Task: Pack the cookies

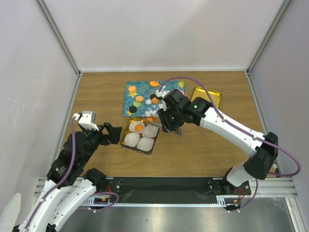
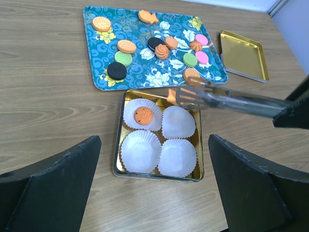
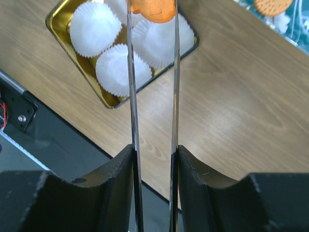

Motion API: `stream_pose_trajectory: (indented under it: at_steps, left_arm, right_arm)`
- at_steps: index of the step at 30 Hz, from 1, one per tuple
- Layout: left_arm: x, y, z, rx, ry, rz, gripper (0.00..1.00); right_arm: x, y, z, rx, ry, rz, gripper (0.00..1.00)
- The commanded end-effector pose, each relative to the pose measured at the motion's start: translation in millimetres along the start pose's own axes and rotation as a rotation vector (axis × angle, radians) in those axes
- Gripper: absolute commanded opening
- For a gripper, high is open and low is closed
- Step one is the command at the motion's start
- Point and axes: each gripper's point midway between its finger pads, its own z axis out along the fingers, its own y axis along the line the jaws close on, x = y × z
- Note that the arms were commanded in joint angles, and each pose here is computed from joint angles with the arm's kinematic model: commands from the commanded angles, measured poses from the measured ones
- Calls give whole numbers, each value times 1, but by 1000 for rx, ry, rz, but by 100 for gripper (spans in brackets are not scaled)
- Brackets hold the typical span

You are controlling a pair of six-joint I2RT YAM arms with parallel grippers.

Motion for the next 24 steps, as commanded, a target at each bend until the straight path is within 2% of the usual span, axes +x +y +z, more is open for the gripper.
stream_pose_trajectory:
  at_steps: [1, 11, 17, 24]
  left_arm:
    - [-5, 0, 1, 0, -23, 8, 100]
    - [-5, 1, 1, -3, -23, 8, 100]
    - [-3, 1, 2, -5, -18, 9, 100]
    - [-4, 1, 2, -4, -20, 9, 100]
  right_arm:
    - [7, 6, -12, 0, -22, 6, 40]
    - [25, 7, 7, 21, 42, -11, 41]
    - [27, 7, 13, 23, 51, -16, 45]
    - [25, 8, 12, 18, 47, -20, 54]
